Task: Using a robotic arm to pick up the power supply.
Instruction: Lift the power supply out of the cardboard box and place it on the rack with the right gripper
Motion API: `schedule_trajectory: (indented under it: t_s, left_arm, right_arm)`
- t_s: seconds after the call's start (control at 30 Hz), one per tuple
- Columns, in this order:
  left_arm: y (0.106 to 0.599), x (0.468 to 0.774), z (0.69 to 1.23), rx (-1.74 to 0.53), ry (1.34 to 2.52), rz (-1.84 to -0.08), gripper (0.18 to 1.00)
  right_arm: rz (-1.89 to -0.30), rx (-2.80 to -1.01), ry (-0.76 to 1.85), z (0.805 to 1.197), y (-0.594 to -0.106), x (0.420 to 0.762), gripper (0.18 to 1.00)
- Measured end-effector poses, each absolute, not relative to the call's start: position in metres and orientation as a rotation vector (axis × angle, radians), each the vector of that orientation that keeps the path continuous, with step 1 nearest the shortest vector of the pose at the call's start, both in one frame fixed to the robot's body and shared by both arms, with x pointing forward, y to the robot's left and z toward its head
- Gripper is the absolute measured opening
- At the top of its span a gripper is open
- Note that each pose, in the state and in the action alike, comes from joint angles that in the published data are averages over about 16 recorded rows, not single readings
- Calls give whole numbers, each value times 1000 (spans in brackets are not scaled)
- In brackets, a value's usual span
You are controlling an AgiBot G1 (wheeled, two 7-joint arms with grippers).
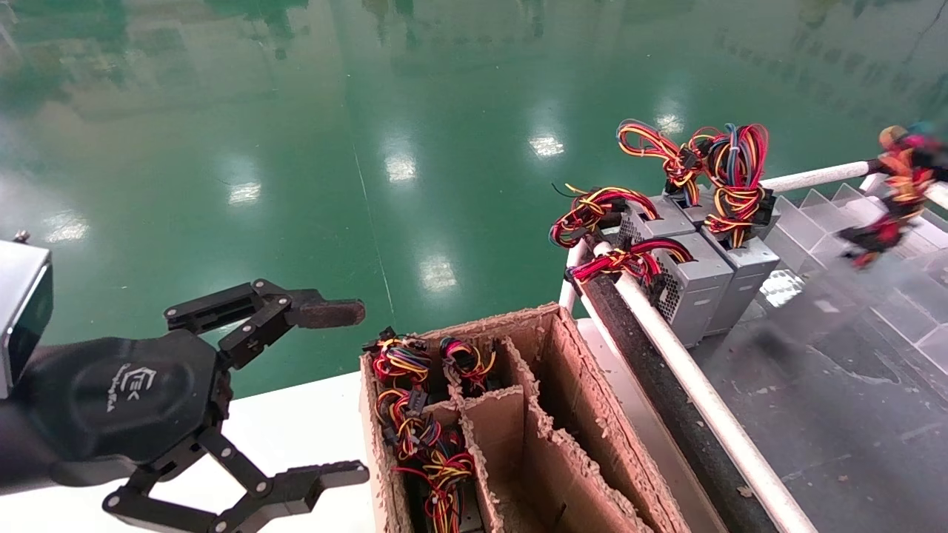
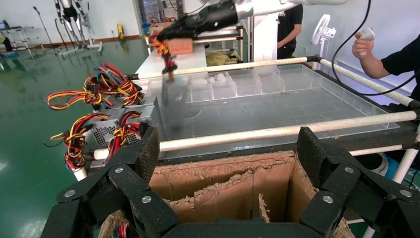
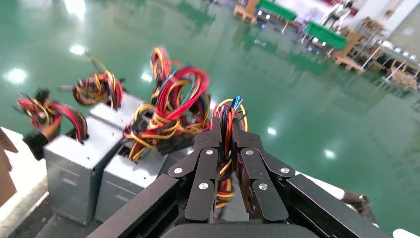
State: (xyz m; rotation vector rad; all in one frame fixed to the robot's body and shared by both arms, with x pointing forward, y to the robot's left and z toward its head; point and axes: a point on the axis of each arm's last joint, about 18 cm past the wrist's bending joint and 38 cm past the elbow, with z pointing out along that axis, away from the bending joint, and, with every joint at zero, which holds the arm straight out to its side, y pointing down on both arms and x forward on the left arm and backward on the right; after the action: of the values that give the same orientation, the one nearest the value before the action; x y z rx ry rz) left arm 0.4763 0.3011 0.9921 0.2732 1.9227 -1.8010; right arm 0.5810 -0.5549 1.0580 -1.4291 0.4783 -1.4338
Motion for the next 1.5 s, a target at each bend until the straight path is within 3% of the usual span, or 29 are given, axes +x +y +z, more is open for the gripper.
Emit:
schedule_trajectory:
  t_s: [0.47, 1.17, 1.5]
  left_arm:
    - [301, 476, 992, 273, 1923, -1801, 1001]
    - [301, 476, 992, 273, 1923, -1801, 1001]
    - [301, 476, 992, 273, 1923, -1801, 1001]
  right_arm:
    - [-1483, -1483, 494, 1065, -521, 632, 223]
    - [-1413, -1571, 397, 1066, -535, 586, 223]
    - [-1403, -1606, 393, 1065, -521, 601, 223]
